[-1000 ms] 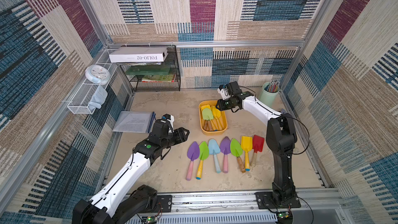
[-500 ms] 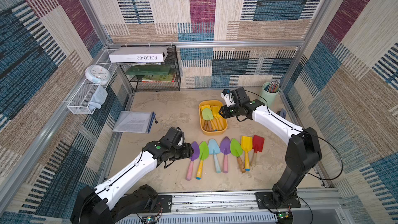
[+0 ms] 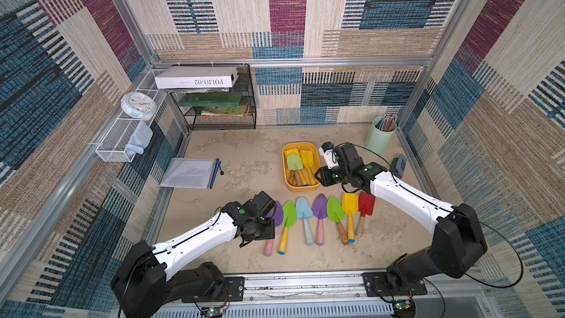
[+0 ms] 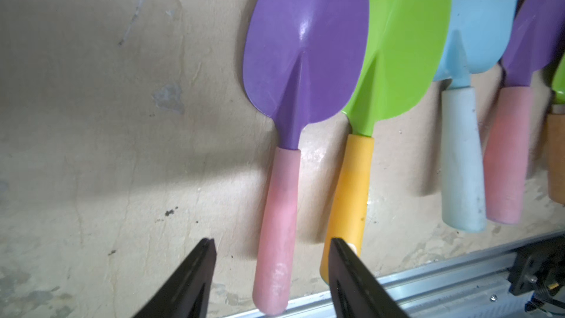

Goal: Put the shovel into the storage box
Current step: Pick up the shovel from the center of the board.

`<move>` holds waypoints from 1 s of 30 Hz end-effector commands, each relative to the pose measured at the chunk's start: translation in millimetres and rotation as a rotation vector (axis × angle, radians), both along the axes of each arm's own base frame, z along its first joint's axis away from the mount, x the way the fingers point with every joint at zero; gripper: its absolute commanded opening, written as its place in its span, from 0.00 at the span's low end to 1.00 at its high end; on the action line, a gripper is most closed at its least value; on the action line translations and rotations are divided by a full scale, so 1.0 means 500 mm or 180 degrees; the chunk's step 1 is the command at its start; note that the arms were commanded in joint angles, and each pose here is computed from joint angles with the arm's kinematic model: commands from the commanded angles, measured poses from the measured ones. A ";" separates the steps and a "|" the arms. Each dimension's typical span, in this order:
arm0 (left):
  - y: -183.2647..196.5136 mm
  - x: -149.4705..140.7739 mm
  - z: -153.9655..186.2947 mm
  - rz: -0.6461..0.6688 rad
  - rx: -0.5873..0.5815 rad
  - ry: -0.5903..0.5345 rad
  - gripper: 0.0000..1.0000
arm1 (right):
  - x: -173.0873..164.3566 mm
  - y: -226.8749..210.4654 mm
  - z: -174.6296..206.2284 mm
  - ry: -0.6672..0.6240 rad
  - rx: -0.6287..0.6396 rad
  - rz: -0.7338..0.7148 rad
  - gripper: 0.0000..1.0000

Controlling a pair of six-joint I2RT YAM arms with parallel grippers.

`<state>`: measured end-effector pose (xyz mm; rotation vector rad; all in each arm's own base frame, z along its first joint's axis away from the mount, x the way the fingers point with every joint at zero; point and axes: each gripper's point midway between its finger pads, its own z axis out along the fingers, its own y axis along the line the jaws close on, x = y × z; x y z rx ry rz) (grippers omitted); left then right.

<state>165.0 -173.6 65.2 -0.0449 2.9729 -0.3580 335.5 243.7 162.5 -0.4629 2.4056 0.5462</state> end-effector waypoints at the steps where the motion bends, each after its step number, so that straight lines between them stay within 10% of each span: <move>1: 0.016 -0.007 -0.016 0.0073 0.0166 0.0036 0.62 | 0.001 0.007 0.005 -0.0063 0.0091 -0.0037 0.37; 17: -0.012 -0.036 -0.067 -0.0040 0.0355 0.0206 0.57 | -0.017 0.009 -0.008 -0.0054 0.0110 -0.0023 0.36; 30: -0.011 -0.036 -0.095 -0.0013 0.0555 0.0250 0.01 | -0.027 0.003 -0.012 -0.0060 0.0130 -0.0035 0.37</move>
